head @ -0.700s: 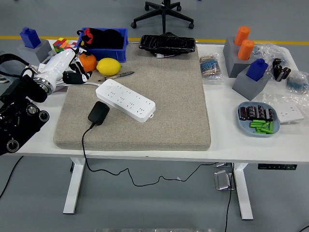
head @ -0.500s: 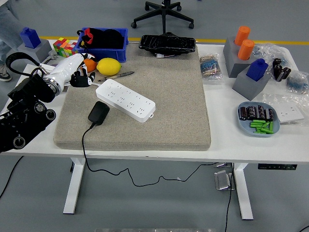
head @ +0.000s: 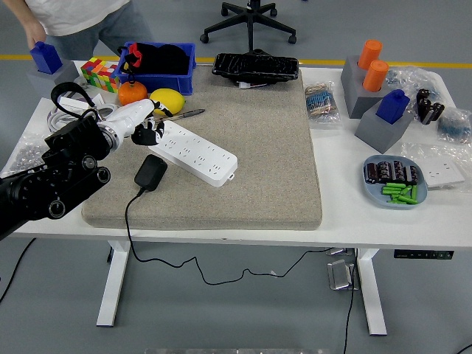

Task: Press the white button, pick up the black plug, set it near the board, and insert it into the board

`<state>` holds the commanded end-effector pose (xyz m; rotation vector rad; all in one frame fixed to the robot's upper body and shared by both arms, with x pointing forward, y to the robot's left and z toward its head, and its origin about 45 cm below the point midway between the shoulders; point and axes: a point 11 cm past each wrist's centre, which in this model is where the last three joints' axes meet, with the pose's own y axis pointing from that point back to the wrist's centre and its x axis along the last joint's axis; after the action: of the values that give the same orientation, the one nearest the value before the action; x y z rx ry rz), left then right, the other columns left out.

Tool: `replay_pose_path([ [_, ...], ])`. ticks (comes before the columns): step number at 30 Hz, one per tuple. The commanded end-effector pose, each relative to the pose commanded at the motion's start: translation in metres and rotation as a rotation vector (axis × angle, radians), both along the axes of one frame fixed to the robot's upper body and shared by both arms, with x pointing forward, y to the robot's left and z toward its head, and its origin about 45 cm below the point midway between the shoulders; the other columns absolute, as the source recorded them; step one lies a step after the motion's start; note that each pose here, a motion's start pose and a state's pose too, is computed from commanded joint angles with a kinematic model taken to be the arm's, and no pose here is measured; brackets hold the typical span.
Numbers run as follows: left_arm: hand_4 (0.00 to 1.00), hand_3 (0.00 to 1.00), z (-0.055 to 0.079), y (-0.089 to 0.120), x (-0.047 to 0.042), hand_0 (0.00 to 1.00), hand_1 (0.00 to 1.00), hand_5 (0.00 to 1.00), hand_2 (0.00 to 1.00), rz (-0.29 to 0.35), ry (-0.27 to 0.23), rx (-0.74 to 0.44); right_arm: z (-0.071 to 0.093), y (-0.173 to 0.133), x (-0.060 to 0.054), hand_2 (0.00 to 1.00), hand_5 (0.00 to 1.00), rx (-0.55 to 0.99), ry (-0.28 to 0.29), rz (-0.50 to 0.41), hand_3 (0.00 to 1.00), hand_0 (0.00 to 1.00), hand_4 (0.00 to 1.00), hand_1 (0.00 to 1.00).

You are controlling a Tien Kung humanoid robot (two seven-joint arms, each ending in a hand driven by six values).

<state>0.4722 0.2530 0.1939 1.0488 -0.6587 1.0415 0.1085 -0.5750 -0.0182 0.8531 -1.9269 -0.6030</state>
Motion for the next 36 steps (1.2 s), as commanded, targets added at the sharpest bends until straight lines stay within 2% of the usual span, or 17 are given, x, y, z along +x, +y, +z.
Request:
replay_pose_path([
  [5,0.291,0.71,-0.011,0.0,0.0003,0.304,0.099,0.002,0.112,0.013,0.034,0.015,0.0,0.001,0.002,0.582,0.319,0.001,0.001,0.007,0.569,0.673,0.634,0.591],
  [14,0.293,0.714,-0.016,0.002,0.0035,0.298,0.098,0.002,0.107,0.035,0.039,0.013,0.0,0.0,0.002,0.582,0.32,-0.003,0.004,0.012,0.568,0.673,0.634,0.591],
  [27,0.297,0.716,-0.025,0.003,0.0088,0.293,0.096,0.002,0.104,0.061,0.068,0.081,0.001,0.001,0.006,0.582,0.319,-0.005,0.007,0.03,0.569,0.673,0.635,0.591],
  [36,0.296,0.711,-0.024,0.001,0.0142,0.29,0.097,0.002,0.103,0.076,0.073,0.112,0.002,0.0,0.008,0.582,0.318,-0.008,0.006,0.036,0.569,0.673,0.634,0.591],
])
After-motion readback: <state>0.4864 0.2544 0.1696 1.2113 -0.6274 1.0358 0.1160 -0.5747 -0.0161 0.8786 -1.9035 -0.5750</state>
